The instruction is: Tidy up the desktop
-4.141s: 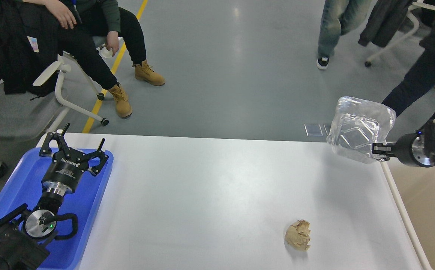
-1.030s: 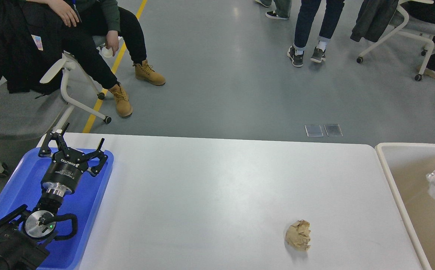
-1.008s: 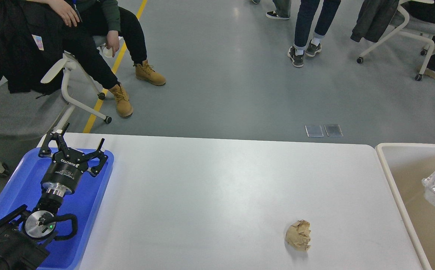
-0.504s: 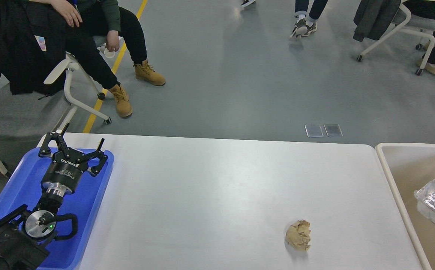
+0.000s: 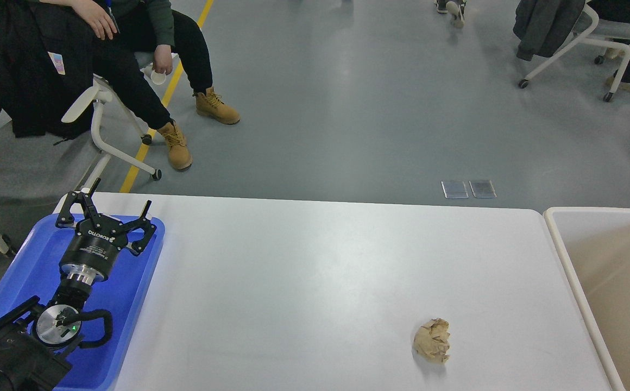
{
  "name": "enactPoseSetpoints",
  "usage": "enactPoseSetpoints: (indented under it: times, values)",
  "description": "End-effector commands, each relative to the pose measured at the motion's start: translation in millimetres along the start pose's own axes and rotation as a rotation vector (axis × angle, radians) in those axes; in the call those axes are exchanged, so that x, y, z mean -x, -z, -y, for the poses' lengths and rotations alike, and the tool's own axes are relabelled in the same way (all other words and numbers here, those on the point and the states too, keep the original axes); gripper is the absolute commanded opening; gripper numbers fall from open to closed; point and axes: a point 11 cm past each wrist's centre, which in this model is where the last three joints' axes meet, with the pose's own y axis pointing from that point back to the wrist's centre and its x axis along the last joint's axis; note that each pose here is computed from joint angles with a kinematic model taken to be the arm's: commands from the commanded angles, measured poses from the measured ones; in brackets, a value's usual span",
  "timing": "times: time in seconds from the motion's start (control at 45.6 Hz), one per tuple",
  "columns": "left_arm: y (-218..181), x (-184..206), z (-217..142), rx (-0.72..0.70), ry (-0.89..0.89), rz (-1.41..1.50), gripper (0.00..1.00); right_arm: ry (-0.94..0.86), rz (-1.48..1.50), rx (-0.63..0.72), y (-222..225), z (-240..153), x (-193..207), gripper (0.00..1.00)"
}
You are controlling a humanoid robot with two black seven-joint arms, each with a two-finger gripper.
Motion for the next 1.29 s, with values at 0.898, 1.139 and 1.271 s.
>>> enactPoseSetpoints:
  times: [0.898,1.139,1.271]
  values:
    - [1,1,0,-0.002,0.002,-0.001,0.99,-0.146,-0.096,-0.313,139,-109,-176,1.0]
    - [0,1,1,-0.001,0.003,-0.001,0.99,-0.09,-0.221,-0.4,208,-127,-169,1.0]
    - [1,1,0,-0.002,0.002,-0.001,0.99,-0.08,-0.339,-0.421,251,-146,-171,0.99]
